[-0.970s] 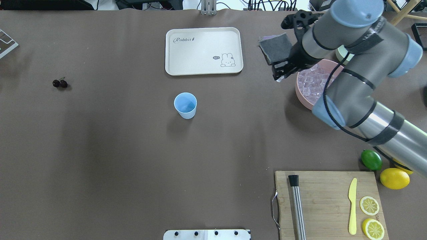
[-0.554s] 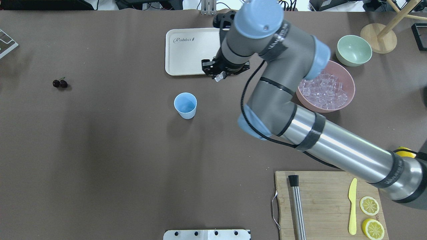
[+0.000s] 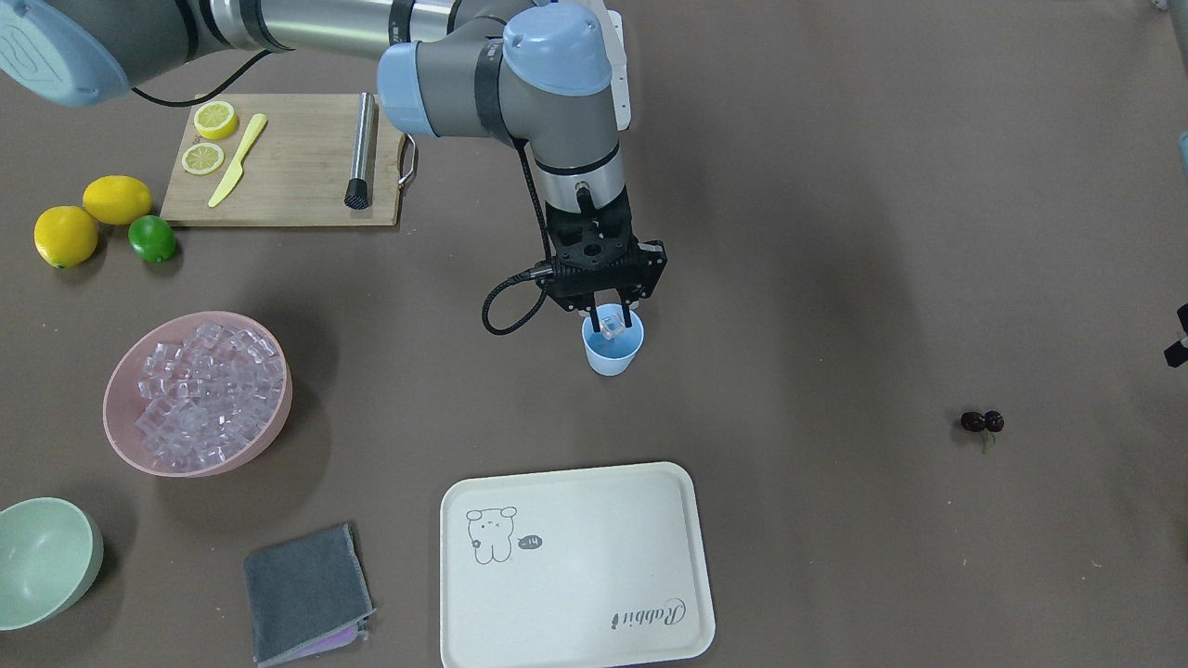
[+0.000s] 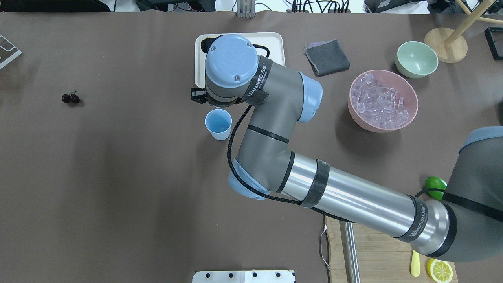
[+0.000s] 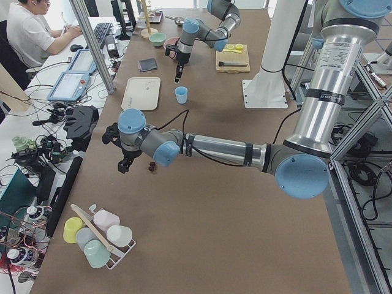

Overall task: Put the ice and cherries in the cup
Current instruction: 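Open the right gripper to drop the ice into the cup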

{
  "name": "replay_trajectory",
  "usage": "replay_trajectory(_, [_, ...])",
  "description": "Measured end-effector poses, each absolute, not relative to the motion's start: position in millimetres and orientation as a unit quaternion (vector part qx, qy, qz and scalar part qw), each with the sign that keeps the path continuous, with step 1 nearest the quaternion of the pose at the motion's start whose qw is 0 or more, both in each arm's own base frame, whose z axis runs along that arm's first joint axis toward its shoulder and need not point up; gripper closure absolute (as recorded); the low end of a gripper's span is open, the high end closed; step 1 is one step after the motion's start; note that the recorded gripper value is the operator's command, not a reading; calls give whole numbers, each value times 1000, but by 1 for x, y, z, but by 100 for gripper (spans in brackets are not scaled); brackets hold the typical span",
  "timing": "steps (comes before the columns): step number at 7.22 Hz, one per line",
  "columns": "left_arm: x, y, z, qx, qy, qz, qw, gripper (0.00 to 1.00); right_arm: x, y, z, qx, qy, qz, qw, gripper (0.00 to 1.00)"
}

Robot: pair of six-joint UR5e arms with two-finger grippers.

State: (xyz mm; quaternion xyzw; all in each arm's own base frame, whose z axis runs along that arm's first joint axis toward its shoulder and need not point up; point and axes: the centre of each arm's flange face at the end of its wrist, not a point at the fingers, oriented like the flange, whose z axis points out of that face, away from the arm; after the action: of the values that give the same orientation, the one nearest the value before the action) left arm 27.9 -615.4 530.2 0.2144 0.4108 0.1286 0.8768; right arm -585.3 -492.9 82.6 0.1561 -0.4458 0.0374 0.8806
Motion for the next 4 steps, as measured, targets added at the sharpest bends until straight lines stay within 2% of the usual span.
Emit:
replay_trajectory(3, [29, -617, 529, 215, 411, 130, 876, 3, -610, -480, 94, 165, -436, 34, 884, 100])
replay_trajectory(4, [29, -617, 528, 215, 411, 130, 876, 3, -615, -475, 97, 165, -435, 31, 885, 84])
